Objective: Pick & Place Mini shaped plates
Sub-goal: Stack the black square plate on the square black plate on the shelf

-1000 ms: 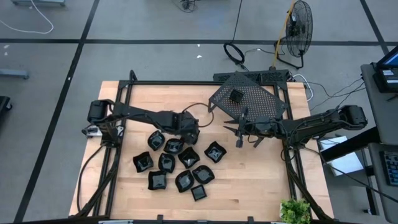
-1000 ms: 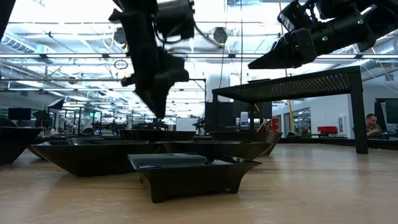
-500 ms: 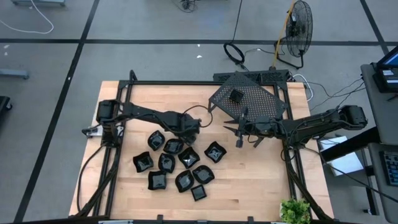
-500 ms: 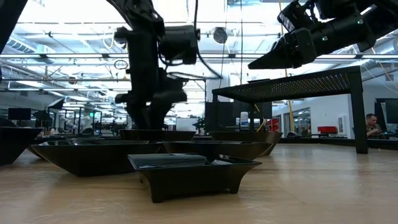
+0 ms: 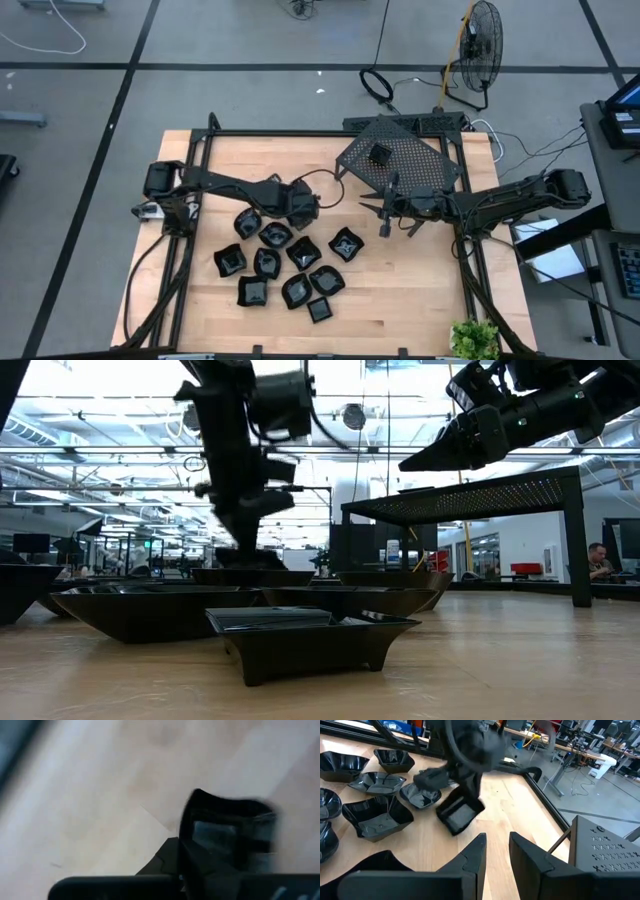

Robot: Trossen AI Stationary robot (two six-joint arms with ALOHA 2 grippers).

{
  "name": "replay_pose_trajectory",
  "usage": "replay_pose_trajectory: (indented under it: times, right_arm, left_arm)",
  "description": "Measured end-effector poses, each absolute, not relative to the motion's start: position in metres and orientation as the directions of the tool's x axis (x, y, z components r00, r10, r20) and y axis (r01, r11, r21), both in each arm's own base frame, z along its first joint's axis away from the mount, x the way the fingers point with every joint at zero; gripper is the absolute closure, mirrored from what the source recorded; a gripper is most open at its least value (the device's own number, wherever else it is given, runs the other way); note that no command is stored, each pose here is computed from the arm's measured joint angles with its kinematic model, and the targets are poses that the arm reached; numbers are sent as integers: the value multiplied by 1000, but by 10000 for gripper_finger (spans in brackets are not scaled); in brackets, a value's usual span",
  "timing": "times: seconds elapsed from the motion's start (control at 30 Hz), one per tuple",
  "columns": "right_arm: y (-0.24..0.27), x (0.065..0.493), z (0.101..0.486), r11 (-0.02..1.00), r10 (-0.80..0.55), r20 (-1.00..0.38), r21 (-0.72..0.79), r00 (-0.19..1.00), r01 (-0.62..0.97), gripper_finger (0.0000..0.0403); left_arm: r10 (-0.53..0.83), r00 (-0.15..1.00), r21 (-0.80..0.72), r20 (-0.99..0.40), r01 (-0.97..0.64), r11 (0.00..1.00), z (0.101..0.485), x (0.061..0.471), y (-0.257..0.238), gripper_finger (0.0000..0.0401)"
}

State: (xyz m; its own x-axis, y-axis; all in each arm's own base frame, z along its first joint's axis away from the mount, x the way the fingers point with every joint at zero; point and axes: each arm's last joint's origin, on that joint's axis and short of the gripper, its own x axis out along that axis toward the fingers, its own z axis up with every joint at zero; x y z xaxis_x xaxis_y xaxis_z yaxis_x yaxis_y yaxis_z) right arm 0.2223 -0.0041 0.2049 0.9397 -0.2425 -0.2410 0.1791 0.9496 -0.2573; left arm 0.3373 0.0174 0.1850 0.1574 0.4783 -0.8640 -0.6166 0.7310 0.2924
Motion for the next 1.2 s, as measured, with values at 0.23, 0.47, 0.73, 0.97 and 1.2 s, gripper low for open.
replay_pose_trajectory:
  times: [0.23,0.47,0.73,0.97,1.2]
  right_arm:
    - [-4,222,205,950,-243,-240,-257,940,180,330]
    - [-4,222,205,950,-243,-240,-257,940,179,330]
    - [-4,222,205,950,-241,-241,-257,940,177,330]
    - [-4,222,205,951,-240,-241,-253,940,178,330]
    - [-4,222,205,951,-240,-241,-253,940,178,330]
  left_arm:
    - [771,229,676,-595,-376,634,201,334,-19,397]
    - [888,268,879,-374,-202,432,190,336,-50,398]
    - [727,257,656,-636,-317,685,184,338,-42,398]
    - [673,71,551,-736,-516,656,181,327,-3,398]
    - [461,16,354,-887,-618,702,177,327,29,391]
